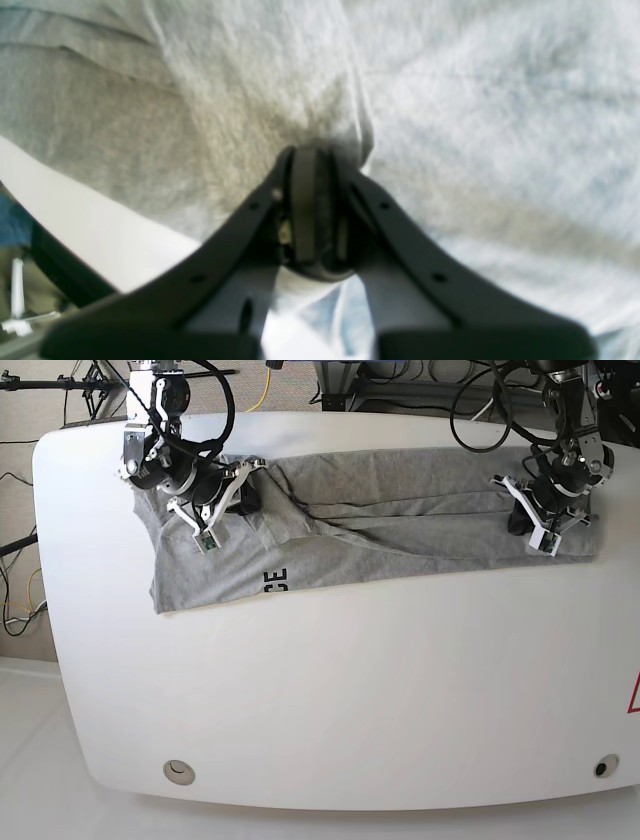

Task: Fold the T-shirt properly
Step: 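Pull the shirt band ends apart with both grippers to straighten it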

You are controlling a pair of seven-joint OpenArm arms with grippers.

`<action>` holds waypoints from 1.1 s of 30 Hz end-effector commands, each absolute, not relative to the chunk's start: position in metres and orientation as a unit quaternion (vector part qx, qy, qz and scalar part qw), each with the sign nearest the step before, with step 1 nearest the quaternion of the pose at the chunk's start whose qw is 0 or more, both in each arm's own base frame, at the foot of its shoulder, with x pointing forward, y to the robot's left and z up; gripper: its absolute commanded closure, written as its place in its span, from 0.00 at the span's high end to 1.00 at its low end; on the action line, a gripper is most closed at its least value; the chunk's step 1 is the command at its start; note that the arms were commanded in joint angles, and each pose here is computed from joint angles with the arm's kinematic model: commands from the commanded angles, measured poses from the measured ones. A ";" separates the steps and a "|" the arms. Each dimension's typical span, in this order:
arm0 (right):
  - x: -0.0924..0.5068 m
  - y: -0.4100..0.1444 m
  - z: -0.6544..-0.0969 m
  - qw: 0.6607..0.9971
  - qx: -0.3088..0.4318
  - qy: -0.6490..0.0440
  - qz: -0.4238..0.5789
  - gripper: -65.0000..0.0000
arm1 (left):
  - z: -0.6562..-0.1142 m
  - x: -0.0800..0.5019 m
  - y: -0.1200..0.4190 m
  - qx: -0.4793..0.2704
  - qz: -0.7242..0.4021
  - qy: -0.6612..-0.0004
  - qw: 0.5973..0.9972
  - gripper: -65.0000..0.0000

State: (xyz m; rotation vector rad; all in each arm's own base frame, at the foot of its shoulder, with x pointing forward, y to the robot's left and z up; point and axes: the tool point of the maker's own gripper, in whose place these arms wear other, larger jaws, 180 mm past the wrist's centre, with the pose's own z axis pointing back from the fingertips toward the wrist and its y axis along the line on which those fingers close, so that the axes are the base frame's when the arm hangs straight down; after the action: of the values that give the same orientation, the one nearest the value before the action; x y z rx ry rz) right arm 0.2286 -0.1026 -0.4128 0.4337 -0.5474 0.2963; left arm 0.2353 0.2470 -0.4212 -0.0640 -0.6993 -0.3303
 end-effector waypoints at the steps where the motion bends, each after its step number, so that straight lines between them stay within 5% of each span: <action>1: 0.240 -0.106 -0.406 0.924 0.212 -0.284 0.144 0.11 | -0.429 0.219 0.262 -0.004 -0.174 -0.297 0.939 0.03; 33: 0.261 -0.111 -0.437 0.932 0.209 -0.251 0.156 0.06 | -0.413 0.239 0.259 -0.012 -0.162 -0.343 0.925 0.03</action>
State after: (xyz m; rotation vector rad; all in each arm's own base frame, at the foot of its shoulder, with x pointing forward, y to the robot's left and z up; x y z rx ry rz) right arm 0.2662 -0.0996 -0.4277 0.4724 -0.5620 0.3166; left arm 0.2377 0.2503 -0.4171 -0.0522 -0.7110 -0.3236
